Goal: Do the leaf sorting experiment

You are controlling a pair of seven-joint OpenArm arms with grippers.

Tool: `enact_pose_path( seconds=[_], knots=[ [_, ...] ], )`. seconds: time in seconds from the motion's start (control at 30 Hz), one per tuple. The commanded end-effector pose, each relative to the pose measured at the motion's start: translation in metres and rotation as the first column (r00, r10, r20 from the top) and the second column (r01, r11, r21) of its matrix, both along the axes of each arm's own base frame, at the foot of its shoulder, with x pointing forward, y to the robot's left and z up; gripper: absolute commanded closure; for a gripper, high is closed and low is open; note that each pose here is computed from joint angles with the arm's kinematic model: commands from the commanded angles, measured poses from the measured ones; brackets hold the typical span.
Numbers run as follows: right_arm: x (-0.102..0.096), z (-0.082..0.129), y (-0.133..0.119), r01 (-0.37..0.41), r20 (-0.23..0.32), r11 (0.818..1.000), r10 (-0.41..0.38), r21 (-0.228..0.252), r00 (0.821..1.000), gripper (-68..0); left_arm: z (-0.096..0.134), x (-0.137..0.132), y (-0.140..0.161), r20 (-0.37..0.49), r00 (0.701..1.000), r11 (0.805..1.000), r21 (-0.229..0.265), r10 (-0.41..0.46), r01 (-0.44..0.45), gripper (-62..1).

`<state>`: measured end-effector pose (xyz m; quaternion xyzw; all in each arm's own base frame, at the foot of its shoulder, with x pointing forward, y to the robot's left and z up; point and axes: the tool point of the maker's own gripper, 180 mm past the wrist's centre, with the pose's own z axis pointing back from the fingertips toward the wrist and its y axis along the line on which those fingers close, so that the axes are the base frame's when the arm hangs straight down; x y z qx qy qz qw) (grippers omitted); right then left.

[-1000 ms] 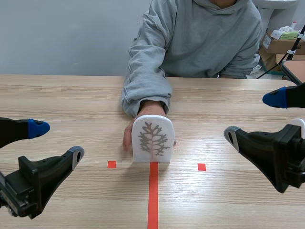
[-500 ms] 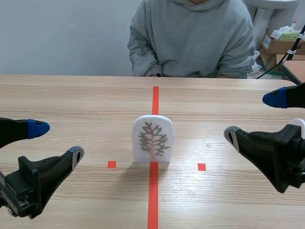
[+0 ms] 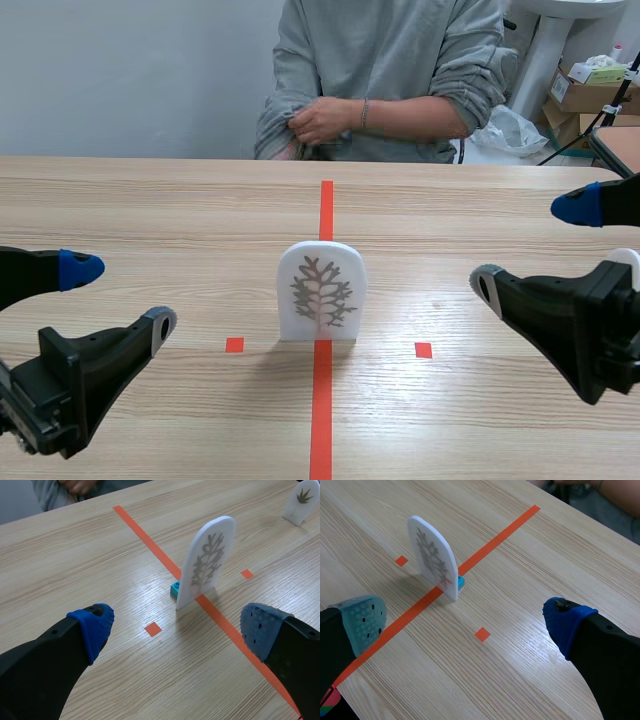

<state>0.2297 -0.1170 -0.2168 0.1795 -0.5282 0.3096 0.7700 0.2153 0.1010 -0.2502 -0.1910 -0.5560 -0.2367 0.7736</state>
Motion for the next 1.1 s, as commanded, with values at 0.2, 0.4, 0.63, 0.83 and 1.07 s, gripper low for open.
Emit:
enact_pose_path(
  seconds=[0.2, 0.4, 0.63, 0.83, 1.07],
  knots=[
    [0.0008, 0.0033, -0.0008, -0.010, 0.013, 1.000, 0.010, 0.004, 1.000, -65.3, 0.0062, 0.0011, -0.0013, 0.019, 1.000, 1.000, -0.020, 0.005, -0.005, -54.2],
    [0.0008, 0.0033, -0.0008, -0.010, 0.013, 1.000, 0.010, 0.004, 1.000, -65.3, 0.0062, 0.0011, -0.0013, 0.019, 1.000, 1.000, -0.020, 0.005, -0.005, -54.2],
    [0.0008, 0.0033, -0.0008, -0.010, 0.013, 1.000, 0.010, 0.004, 1.000, -65.3, 0.0062, 0.0012, -0.0013, 0.019, 1.000, 1.000, -0.020, 0.005, -0.005, -54.2],
    [0.0008, 0.0032, -0.0008, -0.010, 0.013, 1.000, 0.010, 0.003, 1.000, -65.3, 0.0063, 0.0012, -0.0014, 0.019, 1.000, 1.000, -0.020, 0.005, -0.005, -54.2],
    [0.0008, 0.0032, -0.0008, -0.010, 0.013, 1.000, 0.010, 0.003, 1.000, -65.3, 0.0029, 0.0042, 0.0008, 0.004, 1.000, 1.000, 0.001, 0.016, -0.016, -54.2]
  ],
)
